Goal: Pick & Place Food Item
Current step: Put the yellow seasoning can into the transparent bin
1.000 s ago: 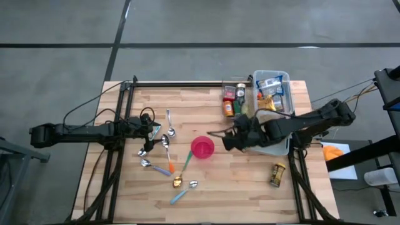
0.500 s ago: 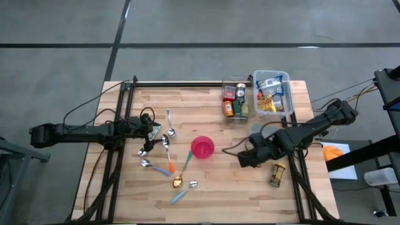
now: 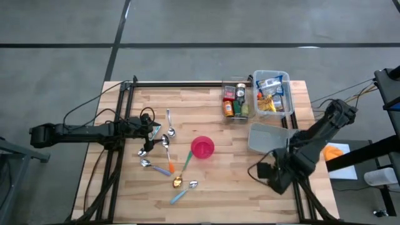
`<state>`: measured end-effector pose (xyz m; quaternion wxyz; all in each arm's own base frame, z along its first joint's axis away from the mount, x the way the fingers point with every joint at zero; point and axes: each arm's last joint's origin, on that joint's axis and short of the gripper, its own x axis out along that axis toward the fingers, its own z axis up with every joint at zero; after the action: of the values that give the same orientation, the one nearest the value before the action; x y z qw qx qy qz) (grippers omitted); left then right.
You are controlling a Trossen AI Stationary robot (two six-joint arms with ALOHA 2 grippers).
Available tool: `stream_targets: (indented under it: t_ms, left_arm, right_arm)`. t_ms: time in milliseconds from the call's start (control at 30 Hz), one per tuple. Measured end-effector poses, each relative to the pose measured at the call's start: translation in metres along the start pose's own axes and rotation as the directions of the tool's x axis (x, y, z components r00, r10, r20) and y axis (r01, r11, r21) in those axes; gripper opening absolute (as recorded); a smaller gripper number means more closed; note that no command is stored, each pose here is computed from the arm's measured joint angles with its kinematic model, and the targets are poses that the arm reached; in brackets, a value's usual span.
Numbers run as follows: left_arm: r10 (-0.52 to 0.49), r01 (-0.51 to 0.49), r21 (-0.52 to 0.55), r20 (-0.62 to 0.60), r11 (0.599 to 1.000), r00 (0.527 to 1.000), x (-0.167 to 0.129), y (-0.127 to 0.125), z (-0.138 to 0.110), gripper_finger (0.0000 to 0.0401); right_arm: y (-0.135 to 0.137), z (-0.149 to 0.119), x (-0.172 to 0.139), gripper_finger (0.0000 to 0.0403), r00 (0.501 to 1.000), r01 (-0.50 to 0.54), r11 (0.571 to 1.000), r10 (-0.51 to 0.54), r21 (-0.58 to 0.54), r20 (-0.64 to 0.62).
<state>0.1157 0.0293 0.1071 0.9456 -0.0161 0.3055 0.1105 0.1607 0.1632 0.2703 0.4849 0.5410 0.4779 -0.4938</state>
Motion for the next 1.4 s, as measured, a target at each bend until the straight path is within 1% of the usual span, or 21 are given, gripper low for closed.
stream_targets:
  t_ms: [100, 167, 300, 367, 500, 700, 867, 967, 1133, 1400]
  left_arm:
    - [0.0, 0.0, 0.0, 0.0, 1.0, 1.0, 0.0, 0.0, 0.0, 0.0396]
    - [0.0, 0.0, 0.0, 0.0, 1.0, 1.0, 0.0, 0.0, 0.0, 0.0396]
    - [0.0, 0.0, 0.0, 0.0, 1.0, 1.0, 0.0, 0.0, 0.0, 0.0396]
    - [0.0, 0.0, 0.0, 0.0, 1.0, 1.0, 0.0, 0.0, 0.0, 0.0396]
    - [0.0, 0.0, 0.0, 0.0, 1.0, 1.0, 0.0, 0.0, 0.0, 0.0396]
    - [0.0, 0.0, 0.0, 0.0, 1.0, 1.0, 0.0, 0.0, 0.0, 0.0396]
    - [0.0, 0.0, 0.0, 0.0, 1.0, 1.0, 0.0, 0.0, 0.0, 0.0396]
    - [0.0, 0.0, 0.0, 0.0, 1.0, 1.0, 0.0, 0.0, 0.0, 0.0396]
    - [0.0, 0.0, 0.0, 0.0, 1.0, 1.0, 0.0, 0.0, 0.0, 0.0396]
    - [0.0, 0.0, 0.0, 0.0, 1.0, 1.0, 0.0, 0.0, 0.0, 0.0396]
  right_arm:
    - [-0.005, -0.01, 0.007, 0.0258, 0.998, 0.064, 0.998, -0.064, -0.019, 0.005]
    - [-0.009, -0.014, 0.015, 0.0258, 0.99, 0.139, 0.99, -0.138, -0.021, 0.034]
    - [-0.009, -0.021, 0.033, 0.0258, 0.953, 0.286, 0.958, -0.286, 0.013, 0.103]
    - [-0.007, -0.024, 0.043, 0.0258, 0.934, 0.327, 0.945, -0.328, 0.029, 0.142]
    - [-0.003, -0.03, 0.061, 0.0258, 0.903, 0.371, 0.926, -0.376, 0.065, 0.21]
    - [0.002, -0.034, 0.08, 0.0258, 0.871, 0.403, 0.909, -0.416, 0.104, 0.262]
    - [0.007, -0.035, 0.09, 0.0258, 0.857, 0.415, 0.901, -0.433, 0.122, 0.279]
    - [0.009, -0.037, 0.096, 0.0258, 0.859, 0.413, 0.902, -0.432, 0.125, 0.275]
    - [0.014, -0.039, 0.103, 0.0258, 0.872, 0.389, 0.913, -0.407, 0.121, 0.27]
    - [0.024, -0.035, 0.107, 0.0258, 0.899, 0.282, 0.955, -0.297, 0.096, 0.322]
